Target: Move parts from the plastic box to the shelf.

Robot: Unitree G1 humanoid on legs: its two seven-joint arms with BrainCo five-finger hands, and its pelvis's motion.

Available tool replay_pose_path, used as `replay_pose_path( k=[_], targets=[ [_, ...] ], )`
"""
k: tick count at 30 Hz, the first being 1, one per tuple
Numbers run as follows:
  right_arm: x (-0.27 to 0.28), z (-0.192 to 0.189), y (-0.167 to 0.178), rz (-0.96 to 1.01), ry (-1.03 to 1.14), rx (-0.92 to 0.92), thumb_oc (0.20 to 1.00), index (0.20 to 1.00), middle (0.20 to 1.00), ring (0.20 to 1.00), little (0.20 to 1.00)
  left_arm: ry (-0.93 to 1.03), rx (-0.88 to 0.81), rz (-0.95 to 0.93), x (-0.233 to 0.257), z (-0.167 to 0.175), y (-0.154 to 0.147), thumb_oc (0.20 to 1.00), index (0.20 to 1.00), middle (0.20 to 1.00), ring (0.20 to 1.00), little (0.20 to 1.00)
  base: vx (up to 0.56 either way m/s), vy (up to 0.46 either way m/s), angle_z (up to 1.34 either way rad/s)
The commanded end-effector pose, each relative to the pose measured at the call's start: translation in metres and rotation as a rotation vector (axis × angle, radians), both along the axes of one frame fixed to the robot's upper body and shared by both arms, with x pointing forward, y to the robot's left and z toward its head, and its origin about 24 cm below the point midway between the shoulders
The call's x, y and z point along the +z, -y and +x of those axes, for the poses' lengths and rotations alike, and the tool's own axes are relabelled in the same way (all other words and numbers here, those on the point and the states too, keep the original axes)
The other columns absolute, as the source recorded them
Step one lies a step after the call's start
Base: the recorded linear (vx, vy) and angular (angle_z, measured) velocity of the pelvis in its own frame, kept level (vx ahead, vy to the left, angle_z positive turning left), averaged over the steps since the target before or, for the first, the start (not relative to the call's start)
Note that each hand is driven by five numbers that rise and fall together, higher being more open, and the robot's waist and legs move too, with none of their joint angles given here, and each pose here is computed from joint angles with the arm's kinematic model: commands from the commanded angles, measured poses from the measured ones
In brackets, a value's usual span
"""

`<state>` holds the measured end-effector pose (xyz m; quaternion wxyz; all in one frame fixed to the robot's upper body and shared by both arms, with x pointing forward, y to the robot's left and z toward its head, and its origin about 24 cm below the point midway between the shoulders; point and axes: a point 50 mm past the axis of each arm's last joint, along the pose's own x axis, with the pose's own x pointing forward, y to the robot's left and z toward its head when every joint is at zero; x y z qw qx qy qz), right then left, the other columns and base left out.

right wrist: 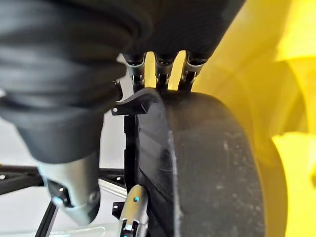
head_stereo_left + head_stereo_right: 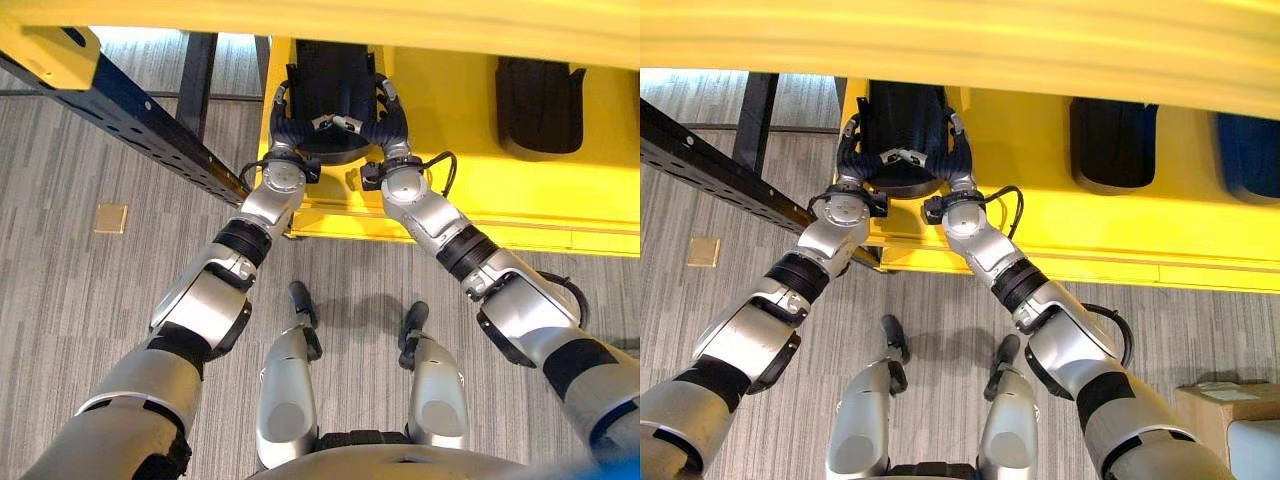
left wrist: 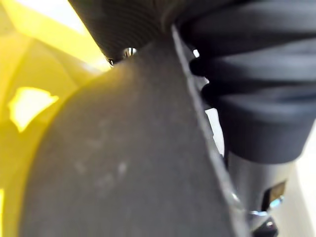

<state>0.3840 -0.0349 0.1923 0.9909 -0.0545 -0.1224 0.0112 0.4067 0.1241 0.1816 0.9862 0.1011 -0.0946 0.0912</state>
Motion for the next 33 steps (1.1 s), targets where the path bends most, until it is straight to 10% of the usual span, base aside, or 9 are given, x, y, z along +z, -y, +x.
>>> replay_pose_path(
  k=[1,33],
  targets=[
    [0.054,-0.016,-0.052,0.067,0.152,0.2,1.0,1.0,1.0,1.0,1.0,0.207,-0.184,0.096,0.062,-0.003,0.061,1.0,1.0,1.0,1.0,1.0,-0.01,0.01,-0.08],
    [0.043,-0.021,-0.047,0.05,0.212,0.197,1.0,1.0,1.0,1.0,1.0,0.179,-0.091,0.04,0.048,-0.002,0.045,1.0,1.0,1.0,1.0,1.0,0.0,0.01,-0.05]
  ],
)
